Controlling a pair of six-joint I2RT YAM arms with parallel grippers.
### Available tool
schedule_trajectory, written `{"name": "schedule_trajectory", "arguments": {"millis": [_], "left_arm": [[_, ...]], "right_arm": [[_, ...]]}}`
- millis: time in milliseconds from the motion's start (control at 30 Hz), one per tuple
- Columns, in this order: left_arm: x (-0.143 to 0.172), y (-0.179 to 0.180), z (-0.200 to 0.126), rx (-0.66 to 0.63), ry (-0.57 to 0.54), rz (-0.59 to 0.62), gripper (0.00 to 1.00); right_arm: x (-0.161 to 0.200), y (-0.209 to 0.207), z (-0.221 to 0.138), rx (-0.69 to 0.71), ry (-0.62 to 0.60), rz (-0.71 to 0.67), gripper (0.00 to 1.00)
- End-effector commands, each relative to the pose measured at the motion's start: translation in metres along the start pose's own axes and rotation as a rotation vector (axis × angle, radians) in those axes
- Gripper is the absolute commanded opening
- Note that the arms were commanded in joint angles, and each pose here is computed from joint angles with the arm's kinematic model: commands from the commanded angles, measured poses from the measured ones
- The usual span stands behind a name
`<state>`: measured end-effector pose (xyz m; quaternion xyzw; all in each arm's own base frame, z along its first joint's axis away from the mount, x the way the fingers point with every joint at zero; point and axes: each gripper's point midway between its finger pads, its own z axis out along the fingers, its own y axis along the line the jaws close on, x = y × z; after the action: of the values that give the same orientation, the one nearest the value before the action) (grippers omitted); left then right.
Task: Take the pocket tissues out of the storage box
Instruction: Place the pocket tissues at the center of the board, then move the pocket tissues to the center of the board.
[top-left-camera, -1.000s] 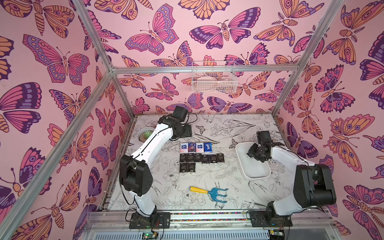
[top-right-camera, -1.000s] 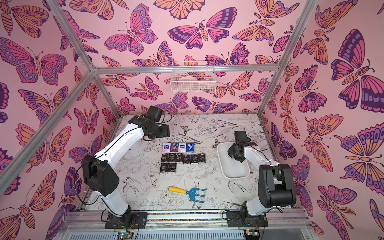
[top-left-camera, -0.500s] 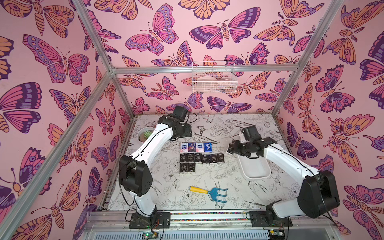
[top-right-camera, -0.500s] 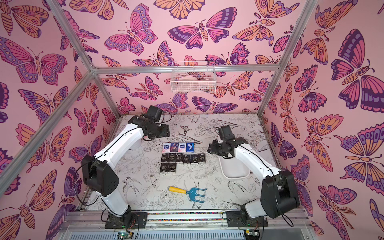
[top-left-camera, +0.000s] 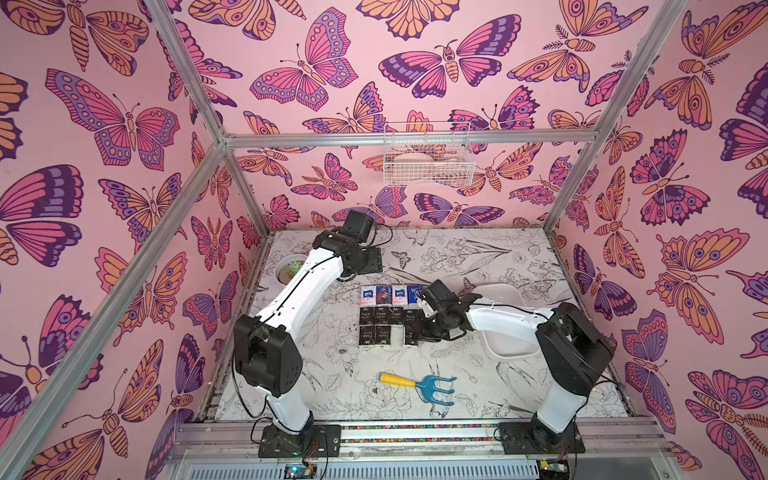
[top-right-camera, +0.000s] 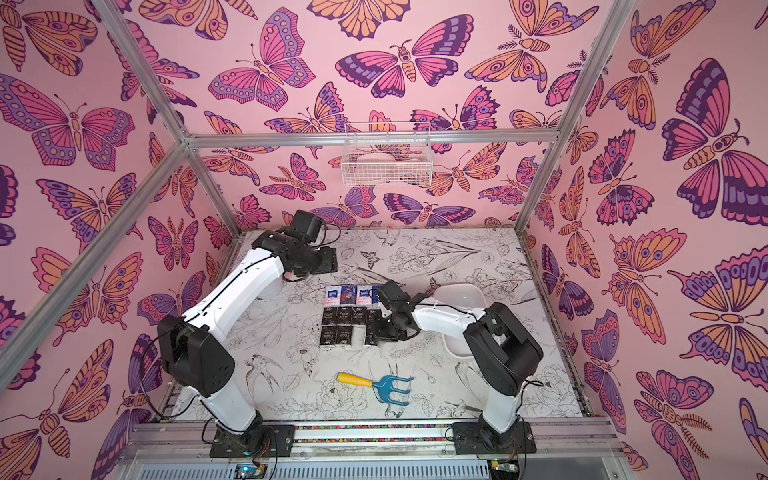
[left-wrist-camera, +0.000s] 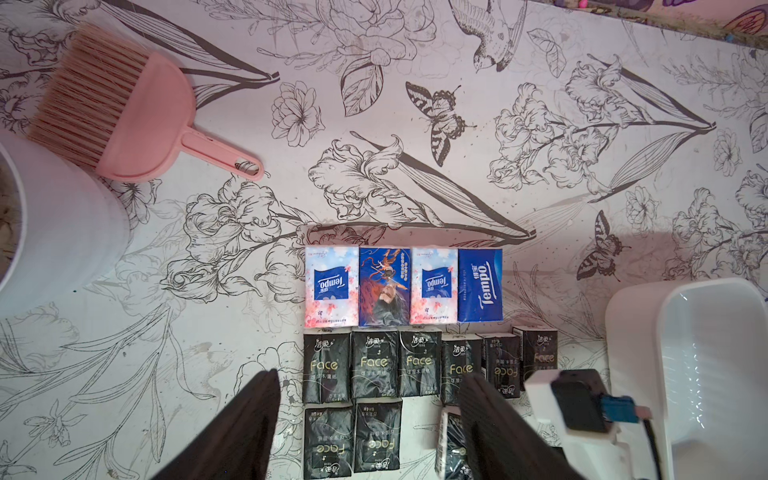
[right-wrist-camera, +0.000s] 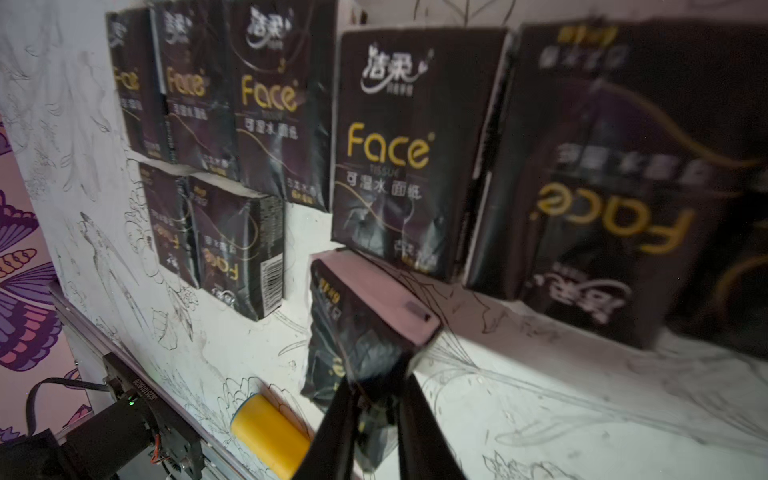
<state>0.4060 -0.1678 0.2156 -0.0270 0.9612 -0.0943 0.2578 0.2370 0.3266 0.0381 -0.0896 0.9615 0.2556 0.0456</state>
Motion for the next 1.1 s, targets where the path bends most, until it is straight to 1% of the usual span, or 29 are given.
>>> {"name": "schedule_trajectory", "arguments": {"millis": [0, 33, 167, 267, 367, 433, 533, 667, 867, 1067], "left_arm": [[0.003, 0.008, -0.012, -0.022, -0.005, 0.003, 0.74], [0.003, 0.009, -0.013, -0.025, -0.006, 0.003, 0.74], [0.003, 0.008, -0.011, -0.024, -0.002, 0.003, 0.74], [0.003, 0.007, -0.01, -0.022, 0.002, 0.002, 0.74], [0.003, 0.007, -0.009, -0.021, 0.004, 0.002, 0.74], [0.003, 0.007, -0.01, -0.019, 0.005, 0.002, 0.74], [0.003, 0.007, -0.011, -0.017, 0.002, 0.003, 0.74], [0.005, 0.008, -0.01, -0.022, 0.005, 0.006, 0.74], [0.006, 0.01, -0.01, -0.028, 0.006, 0.006, 0.74], [0.008, 0.009, -0.007, -0.027, 0.014, 0.002, 0.74]], "right_arm": [[-0.001, 0.015, 0.009, -0.036, 0.009, -0.004, 0.24], [0.001, 0.015, 0.011, -0.034, 0.013, -0.001, 0.26], [0.001, 0.013, 0.004, -0.022, -0.003, -0.001, 0.4], [0.001, 0.013, -0.005, -0.013, -0.02, -0.004, 0.44], [0.0, 0.015, -0.012, -0.021, -0.037, -0.001, 0.45], [0.001, 0.012, -0.012, -0.014, -0.04, 0.006, 0.44], [0.001, 0.008, -0.007, -0.011, -0.035, 0.021, 0.37], [0.004, 0.004, 0.004, -0.009, -0.016, 0.038, 0.33], [0.01, -0.004, 0.016, 0.002, 0.009, 0.06, 0.31], [0.006, -0.004, 0.024, -0.004, 0.007, 0.069, 0.3]]}}
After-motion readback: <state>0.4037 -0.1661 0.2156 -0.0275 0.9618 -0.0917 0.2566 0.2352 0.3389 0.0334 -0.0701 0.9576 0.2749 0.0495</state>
